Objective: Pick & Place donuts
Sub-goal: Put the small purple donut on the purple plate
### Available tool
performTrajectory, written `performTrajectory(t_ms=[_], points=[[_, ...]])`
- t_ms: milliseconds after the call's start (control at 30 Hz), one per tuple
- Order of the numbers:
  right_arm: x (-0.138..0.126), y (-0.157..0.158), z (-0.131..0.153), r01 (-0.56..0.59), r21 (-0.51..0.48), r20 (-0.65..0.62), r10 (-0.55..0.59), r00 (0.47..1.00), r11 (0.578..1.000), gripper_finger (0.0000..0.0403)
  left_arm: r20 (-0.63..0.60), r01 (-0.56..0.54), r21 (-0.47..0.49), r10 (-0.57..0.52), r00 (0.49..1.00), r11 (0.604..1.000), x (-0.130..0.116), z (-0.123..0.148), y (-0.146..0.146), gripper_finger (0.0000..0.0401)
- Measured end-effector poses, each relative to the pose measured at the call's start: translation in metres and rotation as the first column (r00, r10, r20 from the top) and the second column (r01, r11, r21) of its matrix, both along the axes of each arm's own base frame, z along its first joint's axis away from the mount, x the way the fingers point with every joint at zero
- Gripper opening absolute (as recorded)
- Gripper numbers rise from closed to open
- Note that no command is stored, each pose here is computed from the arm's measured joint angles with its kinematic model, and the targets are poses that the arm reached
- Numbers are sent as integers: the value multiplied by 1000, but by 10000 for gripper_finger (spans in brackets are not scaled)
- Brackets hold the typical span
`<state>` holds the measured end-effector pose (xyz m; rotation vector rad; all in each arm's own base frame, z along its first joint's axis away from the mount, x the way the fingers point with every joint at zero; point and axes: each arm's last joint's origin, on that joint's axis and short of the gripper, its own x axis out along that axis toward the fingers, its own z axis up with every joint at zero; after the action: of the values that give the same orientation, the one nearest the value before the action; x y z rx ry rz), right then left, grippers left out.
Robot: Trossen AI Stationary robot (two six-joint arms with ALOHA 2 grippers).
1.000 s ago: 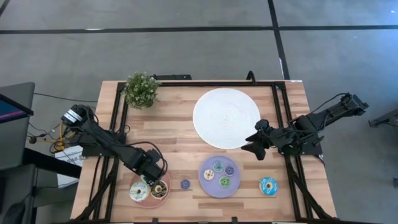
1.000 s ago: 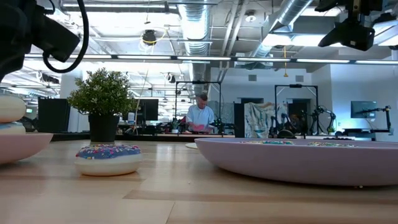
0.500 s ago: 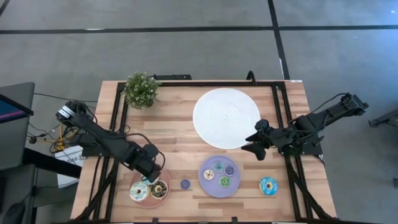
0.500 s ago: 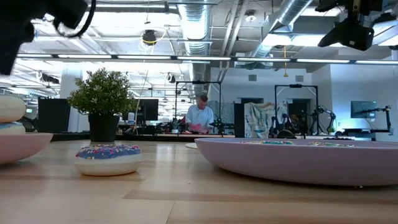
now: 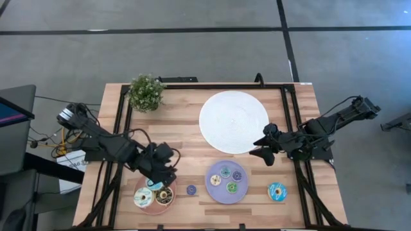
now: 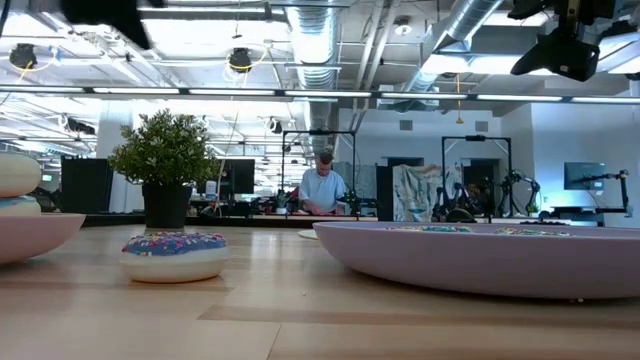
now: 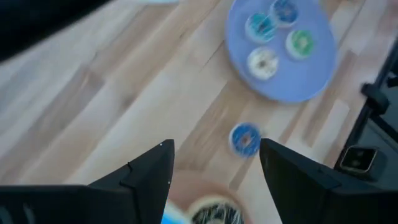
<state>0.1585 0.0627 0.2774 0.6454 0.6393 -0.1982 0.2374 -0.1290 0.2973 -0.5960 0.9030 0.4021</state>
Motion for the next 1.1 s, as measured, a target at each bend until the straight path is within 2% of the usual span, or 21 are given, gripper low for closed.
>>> performTrajectory(t_ms=[100,267,433,600,767,933,1100], points=[[0,0,0,0,0,0,0,1000,1000,282,20,56,61,-57,998,997,11,0,0,220],[0,0,0,-1,-2,0,1,1000,1000,282,-24,154,148,-152,988,977,39,-3,-2,201],[0,0,0,-15,-20,0,15,1000,1000,282,-70,281,216,-272,960,935,74,1,-8,190],[2,1,-2,-32,-46,-11,31,999,998,282,-171,362,266,-326,930,893,101,3,-13,181],[8,4,-8,-39,-65,-49,36,998,997,282,-212,381,243,-335,918,892,121,-5,-18,180],[15,8,-16,-124,-102,-108,112,988,987,282,-209,384,257,-337,918,887,138,-24,-22,183],[15,11,-21,-205,-94,-160,188,969,974,282,-209,294,226,-249,946,929,145,-39,-21,212]])
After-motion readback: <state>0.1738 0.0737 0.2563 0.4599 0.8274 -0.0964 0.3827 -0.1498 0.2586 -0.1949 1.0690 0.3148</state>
